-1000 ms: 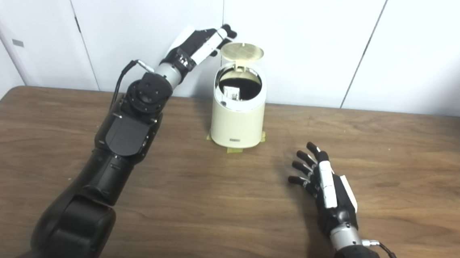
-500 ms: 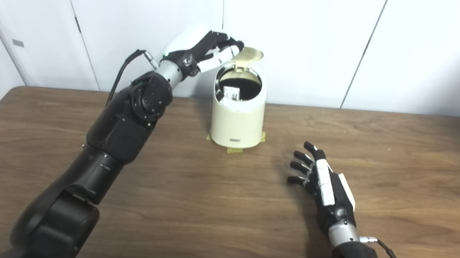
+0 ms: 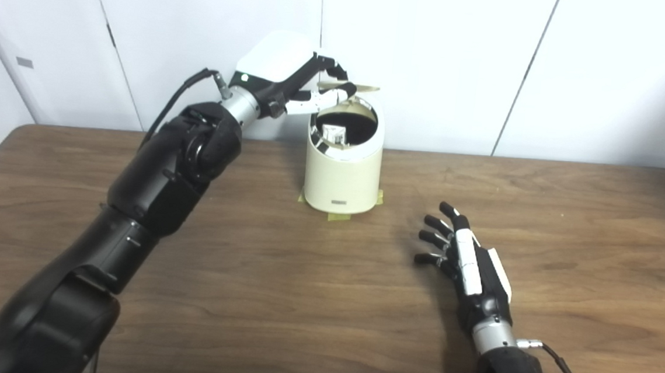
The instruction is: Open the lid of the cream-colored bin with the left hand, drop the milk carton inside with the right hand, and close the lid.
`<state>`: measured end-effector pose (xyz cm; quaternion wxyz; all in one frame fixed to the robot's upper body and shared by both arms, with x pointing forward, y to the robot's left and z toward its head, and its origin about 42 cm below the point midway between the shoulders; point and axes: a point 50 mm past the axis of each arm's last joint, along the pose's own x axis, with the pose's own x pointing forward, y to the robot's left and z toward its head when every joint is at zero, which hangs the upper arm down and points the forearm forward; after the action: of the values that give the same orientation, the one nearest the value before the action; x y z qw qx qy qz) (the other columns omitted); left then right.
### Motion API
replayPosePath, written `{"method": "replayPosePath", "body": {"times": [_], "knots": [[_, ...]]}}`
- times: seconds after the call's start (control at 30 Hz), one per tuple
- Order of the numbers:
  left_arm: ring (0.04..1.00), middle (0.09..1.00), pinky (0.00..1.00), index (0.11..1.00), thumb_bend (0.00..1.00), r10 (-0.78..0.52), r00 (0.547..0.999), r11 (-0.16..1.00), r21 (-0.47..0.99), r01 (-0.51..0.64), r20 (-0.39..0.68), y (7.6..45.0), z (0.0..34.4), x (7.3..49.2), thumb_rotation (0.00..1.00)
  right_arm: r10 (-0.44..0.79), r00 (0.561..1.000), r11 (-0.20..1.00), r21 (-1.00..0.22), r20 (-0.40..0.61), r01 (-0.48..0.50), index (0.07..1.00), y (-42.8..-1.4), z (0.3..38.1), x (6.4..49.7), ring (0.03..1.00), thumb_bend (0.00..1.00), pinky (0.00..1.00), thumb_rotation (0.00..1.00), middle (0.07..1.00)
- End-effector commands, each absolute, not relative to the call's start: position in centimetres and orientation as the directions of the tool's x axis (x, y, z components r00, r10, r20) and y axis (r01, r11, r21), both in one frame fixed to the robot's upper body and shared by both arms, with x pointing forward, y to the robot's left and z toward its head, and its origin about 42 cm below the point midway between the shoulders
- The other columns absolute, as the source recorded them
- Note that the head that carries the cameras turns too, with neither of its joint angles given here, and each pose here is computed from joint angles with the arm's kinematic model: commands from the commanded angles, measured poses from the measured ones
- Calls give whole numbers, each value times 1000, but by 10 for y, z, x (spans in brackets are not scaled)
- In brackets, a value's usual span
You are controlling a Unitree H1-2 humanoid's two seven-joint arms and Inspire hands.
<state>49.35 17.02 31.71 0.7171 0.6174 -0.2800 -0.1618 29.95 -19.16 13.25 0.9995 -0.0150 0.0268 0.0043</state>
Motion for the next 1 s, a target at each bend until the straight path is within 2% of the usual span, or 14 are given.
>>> {"method": "replayPosePath", "body": {"times": [0.0,0.1,0.2,0.6,0.8,0.97], "knots": [[779,731,728,693,449,-617,744,129,966,-225,256,170,343,494,993,14,1000,999,-39,6,-13,909,-188,145,307,791,488,621,1000,839],[788,735,803,710,450,-657,724,25,966,-259,211,171,340,492,1000,11,1000,999,-47,6,-11,909,-189,145,307,789,485,617,1000,836],[795,738,863,714,454,-676,713,-25,961,-276,187,170,337,490,1000,12,1000,998,-57,6,-11,908,-189,145,307,788,485,621,1000,836],[815,755,884,737,465,-687,718,-123,955,-268,113,167,319,480,1000,-1,1000,997,-72,1,1,905,-191,149,307,784,490,636,1000,833],[805,751,867,733,468,-710,696,-143,946,-290,106,167,309,476,1000,-6,1000,996,-88,-4,5,905,-191,149,307,782,493,641,1000,832],[816,762,888,739,487,-725,682,-162,939,-303,95,162,301,469,991,0,1000,996,-94,-1,0,910,-191,148,307,785,491,645,1000,836]]}}
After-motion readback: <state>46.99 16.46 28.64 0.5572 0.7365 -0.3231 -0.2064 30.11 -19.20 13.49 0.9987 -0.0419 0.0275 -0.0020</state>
